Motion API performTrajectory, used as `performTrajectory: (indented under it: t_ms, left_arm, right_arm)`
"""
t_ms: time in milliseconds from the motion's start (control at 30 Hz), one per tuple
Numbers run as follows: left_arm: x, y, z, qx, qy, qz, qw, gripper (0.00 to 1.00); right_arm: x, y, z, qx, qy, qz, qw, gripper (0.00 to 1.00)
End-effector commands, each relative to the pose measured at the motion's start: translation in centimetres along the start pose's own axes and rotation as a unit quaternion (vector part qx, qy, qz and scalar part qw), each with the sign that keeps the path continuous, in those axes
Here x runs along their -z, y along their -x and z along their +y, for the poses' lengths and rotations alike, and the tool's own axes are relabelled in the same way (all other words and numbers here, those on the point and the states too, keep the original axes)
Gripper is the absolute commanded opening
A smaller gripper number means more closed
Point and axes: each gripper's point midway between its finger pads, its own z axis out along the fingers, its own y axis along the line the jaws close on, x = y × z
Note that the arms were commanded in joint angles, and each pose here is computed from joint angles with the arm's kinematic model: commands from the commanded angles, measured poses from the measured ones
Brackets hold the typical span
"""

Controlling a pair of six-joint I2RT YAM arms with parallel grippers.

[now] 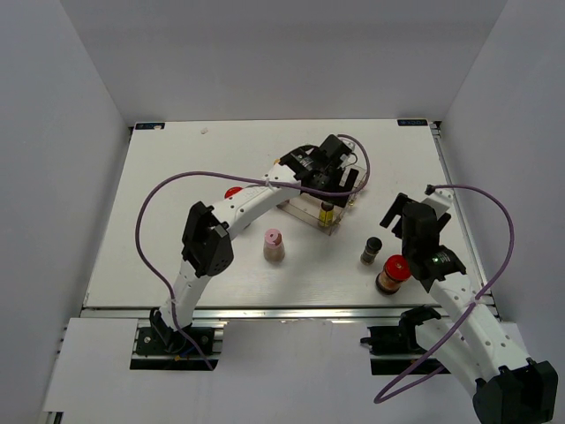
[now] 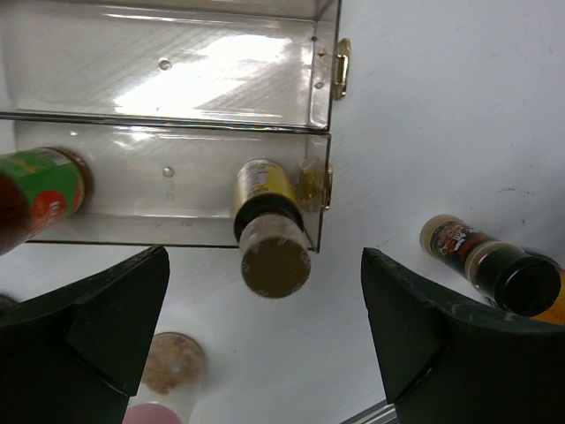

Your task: Organize the condiment bottles

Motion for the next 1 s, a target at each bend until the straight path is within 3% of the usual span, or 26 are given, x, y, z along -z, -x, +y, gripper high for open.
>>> performTrajectory:
  t_ms: [0,33,233,367,467,633,967]
  left_arm:
    - [6.8,4.0,1.1,0.024,0.021,-0.079,0.996,0.98]
    - [8.9,4.7,1.7,0.034,0.029,-0.099,0.994,0.98]
    - [12.0,0.4,8.7,0.113,0.131,-0.12,0.978,0.98]
    - [14.5,-3.3,17.2,0.254,0.153,-0.137,0.945,0.98]
    - [15.0,-6.2,20.4,0.288,0.189,-0.139,0.929,0.98]
    - [15.8,-6.7,22.2,0.306,0.206,-0.148,0.918,0.98]
    - [11.4,-6.8,22.1,0.288,0.174,-0.102,0.936,0.98]
  right_arm:
    - [0.0,0.0,0.3,0.003,0.013,-0.002,1.0,0.89]
    - [0.0,-0.1,0.4,0.004,0.015,-0.002,1.0,0.89]
    - [0.0,0.2,0.6,0.001,0.022,-0.004,1.0,0.89]
    - [0.1,0.3,0.7,-0.001,0.024,-0.008,1.0,0.89]
    - [0.1,0.4,0.7,-0.002,0.024,-0.008,1.0,0.89]
    - [-0.1,0.3,0.9,-0.001,0.026,-0.005,1.0,0.89]
    - [-0.2,0.0,0.9,0.001,0.026,-0.001,1.0,0.89]
